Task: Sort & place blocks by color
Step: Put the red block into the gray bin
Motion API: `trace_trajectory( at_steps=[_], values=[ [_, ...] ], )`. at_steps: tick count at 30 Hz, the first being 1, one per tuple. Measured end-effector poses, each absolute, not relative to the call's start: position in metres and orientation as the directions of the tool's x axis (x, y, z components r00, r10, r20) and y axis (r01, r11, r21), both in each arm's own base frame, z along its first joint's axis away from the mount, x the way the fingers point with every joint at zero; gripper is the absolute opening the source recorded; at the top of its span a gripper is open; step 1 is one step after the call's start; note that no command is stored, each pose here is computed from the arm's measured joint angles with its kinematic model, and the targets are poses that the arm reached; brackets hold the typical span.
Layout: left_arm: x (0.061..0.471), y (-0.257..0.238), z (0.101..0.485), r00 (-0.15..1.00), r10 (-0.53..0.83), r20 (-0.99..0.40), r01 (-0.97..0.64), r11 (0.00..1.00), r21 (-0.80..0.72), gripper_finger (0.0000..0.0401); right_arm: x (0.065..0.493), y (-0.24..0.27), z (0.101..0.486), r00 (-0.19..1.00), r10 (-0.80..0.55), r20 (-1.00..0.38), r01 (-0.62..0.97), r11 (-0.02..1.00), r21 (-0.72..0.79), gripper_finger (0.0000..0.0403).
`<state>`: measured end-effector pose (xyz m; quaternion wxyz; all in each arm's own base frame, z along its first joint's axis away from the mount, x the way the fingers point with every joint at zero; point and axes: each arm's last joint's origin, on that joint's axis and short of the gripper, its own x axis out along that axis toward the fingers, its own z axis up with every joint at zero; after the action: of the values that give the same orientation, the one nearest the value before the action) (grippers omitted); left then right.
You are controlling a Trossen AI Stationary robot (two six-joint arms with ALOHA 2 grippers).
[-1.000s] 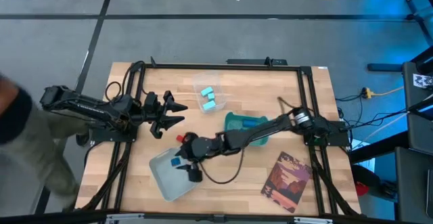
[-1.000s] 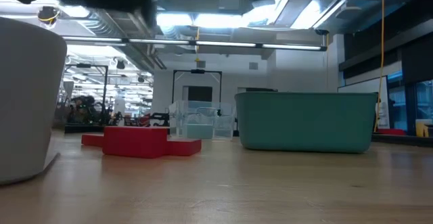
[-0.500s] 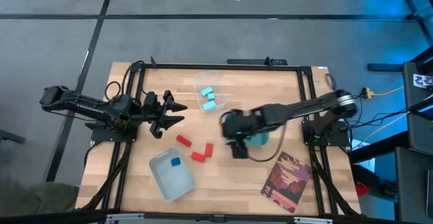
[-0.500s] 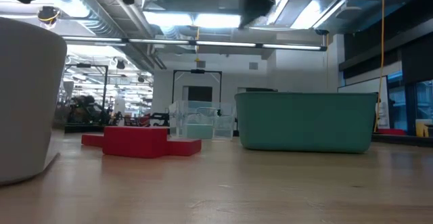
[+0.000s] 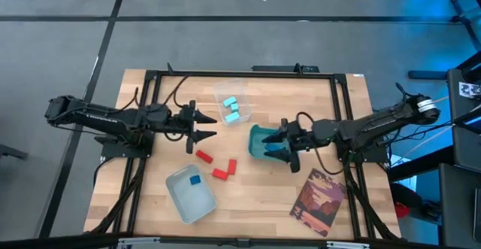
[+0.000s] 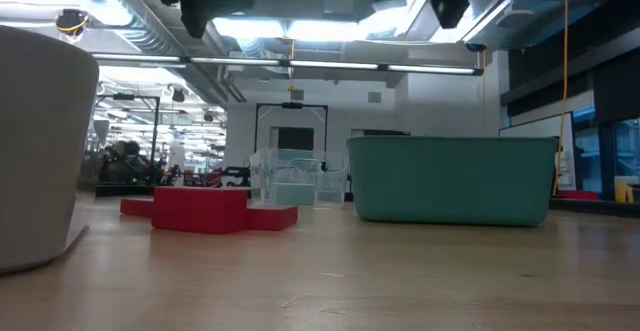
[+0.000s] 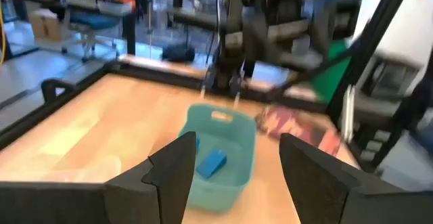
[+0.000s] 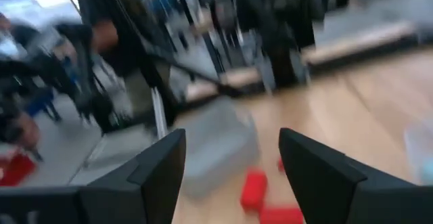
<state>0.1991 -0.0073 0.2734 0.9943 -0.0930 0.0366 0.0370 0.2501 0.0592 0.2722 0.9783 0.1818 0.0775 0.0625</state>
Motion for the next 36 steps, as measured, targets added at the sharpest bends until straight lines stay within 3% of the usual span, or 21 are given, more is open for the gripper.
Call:
trace_trajectory(
  at_steps=[4, 9, 13, 17, 21, 27, 36],
  values=[
    [0.205, -0.008, 0.278, 0.992, 0.067, -0.111, -0.084, 0.984, -0.157, 0.0206, 0.243, 0.055, 0.273, 0.995, 0.096, 0.005, -0.092, 0.932, 0.351, 0.0241],
    [0.207, -0.008, 0.275, 0.986, 0.057, -0.154, -0.080, 0.986, -0.148, 0.0206, 0.243, 0.053, 0.273, 0.999, 0.035, 0.010, -0.036, 0.935, 0.352, 0.0241],
    [0.207, -0.006, 0.270, 0.937, 0.029, -0.349, -0.109, 0.971, -0.212, 0.0206, 0.243, 0.053, 0.272, 0.999, 0.035, 0.008, -0.036, 0.935, 0.352, 0.0241],
    [0.218, -0.001, 0.281, 0.782, -0.051, -0.622, -0.127, 0.963, -0.239, 0.0206, 0.243, 0.053, 0.272, 1.000, 0.016, 0.008, -0.018, 0.936, 0.352, 0.0241],
    [0.242, -0.001, 0.279, 0.600, -0.140, -0.787, -0.031, 0.980, -0.198, 0.0206, 0.243, 0.052, 0.272, 1.000, -0.024, 0.004, 0.021, 0.937, 0.350, 0.0241],
    [0.285, -0.010, 0.245, 0.428, -0.173, -0.887, 0.177, 0.979, -0.105, 0.0206, 0.243, 0.052, 0.271, 1.000, -0.029, 0.000, 0.027, 0.937, 0.347, 0.0241],
    [0.311, -0.022, 0.183, 0.196, -0.268, -0.943, 0.169, 0.957, -0.236, 0.0206, 0.243, 0.051, 0.270, 0.999, -0.031, -0.011, 0.033, 0.946, 0.324, 0.0241]
  ],
)
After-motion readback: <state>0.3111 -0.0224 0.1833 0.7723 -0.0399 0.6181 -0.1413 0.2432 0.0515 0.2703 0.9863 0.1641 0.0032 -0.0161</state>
